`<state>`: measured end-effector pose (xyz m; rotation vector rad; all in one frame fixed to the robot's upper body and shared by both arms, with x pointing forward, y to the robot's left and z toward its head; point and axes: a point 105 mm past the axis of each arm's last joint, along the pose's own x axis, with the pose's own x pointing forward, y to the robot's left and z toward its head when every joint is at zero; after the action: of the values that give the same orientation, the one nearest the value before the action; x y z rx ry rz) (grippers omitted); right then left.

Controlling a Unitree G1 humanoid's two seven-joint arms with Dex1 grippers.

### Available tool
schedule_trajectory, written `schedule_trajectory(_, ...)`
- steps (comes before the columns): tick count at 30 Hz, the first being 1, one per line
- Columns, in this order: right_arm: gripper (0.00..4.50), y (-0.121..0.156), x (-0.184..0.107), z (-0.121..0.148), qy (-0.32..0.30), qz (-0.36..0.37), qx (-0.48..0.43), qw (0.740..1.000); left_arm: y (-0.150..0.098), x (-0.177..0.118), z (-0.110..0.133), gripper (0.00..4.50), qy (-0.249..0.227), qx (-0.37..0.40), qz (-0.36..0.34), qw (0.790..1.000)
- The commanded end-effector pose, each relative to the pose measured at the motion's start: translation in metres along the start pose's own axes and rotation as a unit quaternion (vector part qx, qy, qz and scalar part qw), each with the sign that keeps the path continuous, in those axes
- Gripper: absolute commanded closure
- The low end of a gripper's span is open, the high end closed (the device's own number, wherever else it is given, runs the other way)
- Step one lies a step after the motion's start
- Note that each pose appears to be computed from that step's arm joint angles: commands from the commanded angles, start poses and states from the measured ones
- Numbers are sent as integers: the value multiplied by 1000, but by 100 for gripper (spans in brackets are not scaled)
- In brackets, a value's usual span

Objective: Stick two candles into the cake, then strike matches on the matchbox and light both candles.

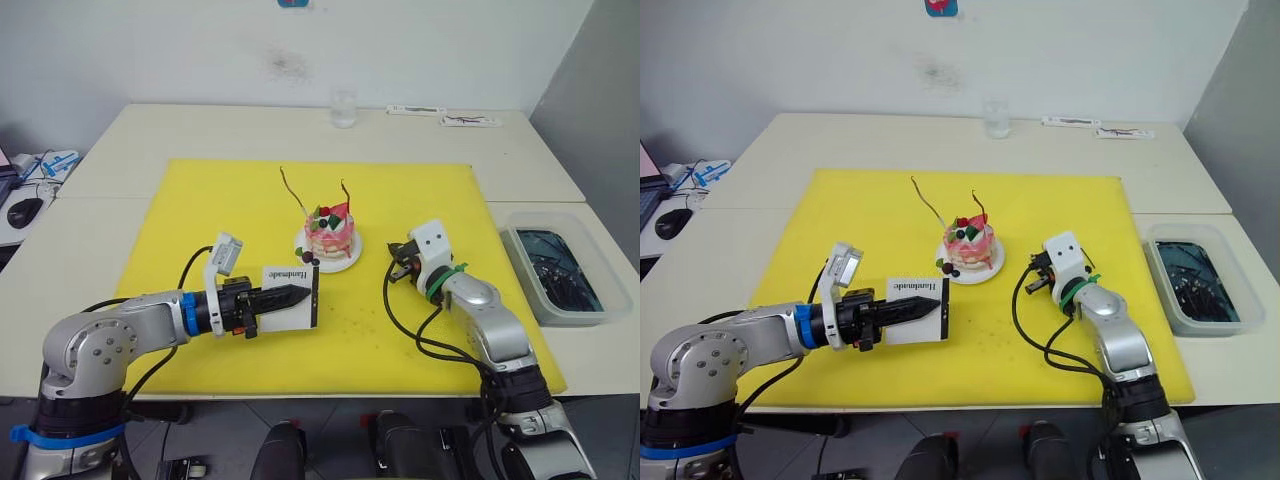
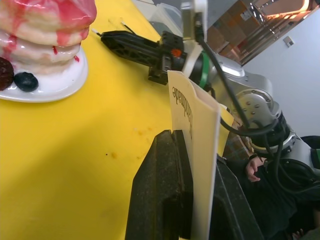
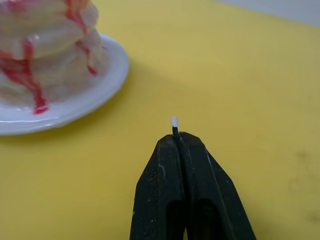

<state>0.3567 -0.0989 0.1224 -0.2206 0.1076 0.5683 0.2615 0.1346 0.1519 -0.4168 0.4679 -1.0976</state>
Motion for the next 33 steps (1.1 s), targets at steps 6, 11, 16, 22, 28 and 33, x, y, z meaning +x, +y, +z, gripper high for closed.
schedule_trajectory(6,448,43,-56,57,-69,165,-113,977,-4,14,9,450,-6,-9,-29,1000)
schedule_trajectory(11,448,71,-80,61,-52,258,-181,948,-3,21,14,450,1,-13,-43,999)
schedule_trajectory(16,448,84,-79,61,-41,282,-212,935,-4,27,16,450,11,-15,-57,998)
schedule_trajectory(22,448,94,-74,57,-29,298,-246,922,-3,29,18,450,9,-23,-60,998)
schedule_trajectory(28,448,102,-73,53,-27,316,-270,909,-4,31,17,450,9,-24,-59,998)
schedule_trajectory(33,448,101,-69,53,-31,312,-278,908,-4,30,16,450,9,-24,-57,998)
